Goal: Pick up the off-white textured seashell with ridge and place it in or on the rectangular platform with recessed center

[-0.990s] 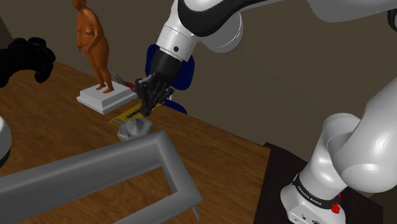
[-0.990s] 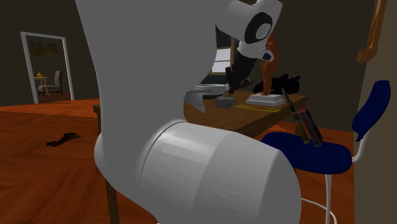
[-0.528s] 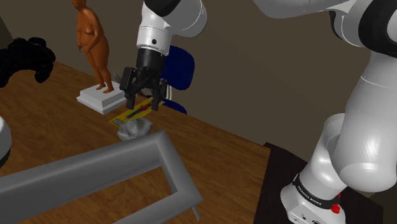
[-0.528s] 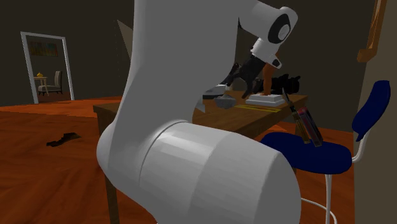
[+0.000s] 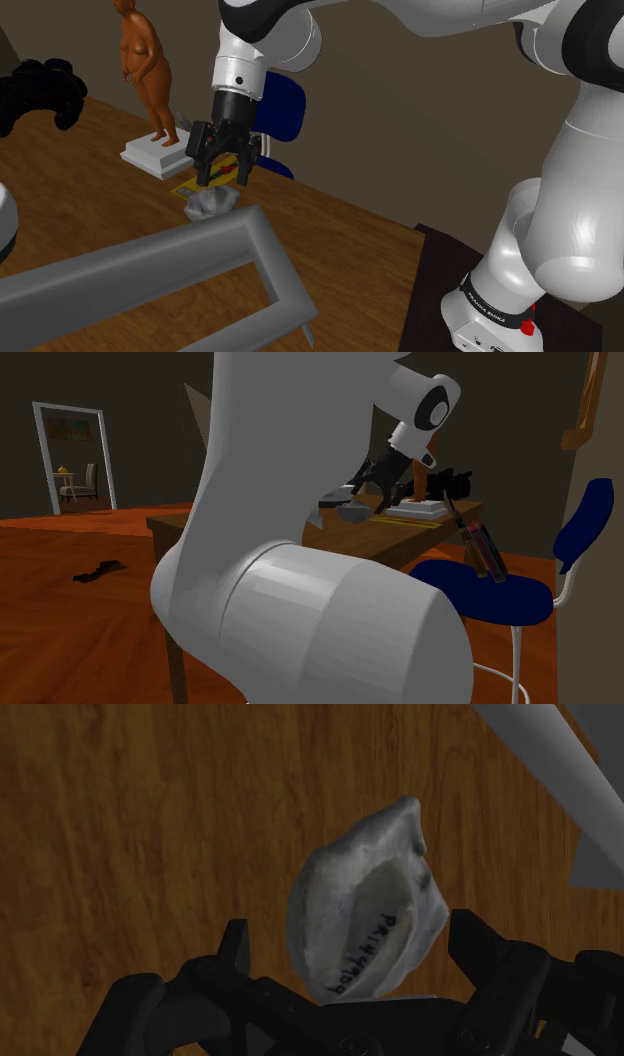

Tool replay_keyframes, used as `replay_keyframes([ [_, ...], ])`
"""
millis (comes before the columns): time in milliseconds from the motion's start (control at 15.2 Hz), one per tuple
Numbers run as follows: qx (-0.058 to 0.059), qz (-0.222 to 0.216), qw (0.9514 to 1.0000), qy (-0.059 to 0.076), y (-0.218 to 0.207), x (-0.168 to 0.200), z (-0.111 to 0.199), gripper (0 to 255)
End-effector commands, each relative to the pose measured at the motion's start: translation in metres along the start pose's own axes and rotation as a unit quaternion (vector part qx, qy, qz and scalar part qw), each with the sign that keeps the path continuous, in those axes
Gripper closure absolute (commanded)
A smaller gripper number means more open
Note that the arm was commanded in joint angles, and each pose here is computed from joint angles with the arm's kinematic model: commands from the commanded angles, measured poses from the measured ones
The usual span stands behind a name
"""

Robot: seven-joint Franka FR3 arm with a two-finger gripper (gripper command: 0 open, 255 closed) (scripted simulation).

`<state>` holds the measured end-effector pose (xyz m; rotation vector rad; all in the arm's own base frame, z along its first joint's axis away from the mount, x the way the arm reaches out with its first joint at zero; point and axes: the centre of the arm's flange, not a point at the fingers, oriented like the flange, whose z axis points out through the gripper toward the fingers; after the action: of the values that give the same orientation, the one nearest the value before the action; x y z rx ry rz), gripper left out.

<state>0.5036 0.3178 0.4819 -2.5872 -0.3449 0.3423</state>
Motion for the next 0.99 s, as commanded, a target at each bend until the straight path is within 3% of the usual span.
replay_keyframes([
  [0,0.000,0.000,1.0000,0.000,-0.0001,0.0000,0.0003,0],
  [198,0.000,0.000,1.0000,0.000,-0.0001,0.0000,0.0003,0],
  [264,0.000,0.000,1.0000,0.000,-0.0001,0.0000,0.0003,255],
  [924,0.000,0.000,1.0000,0.000,-0.0028,-0.0009,-0.0041,255],
])
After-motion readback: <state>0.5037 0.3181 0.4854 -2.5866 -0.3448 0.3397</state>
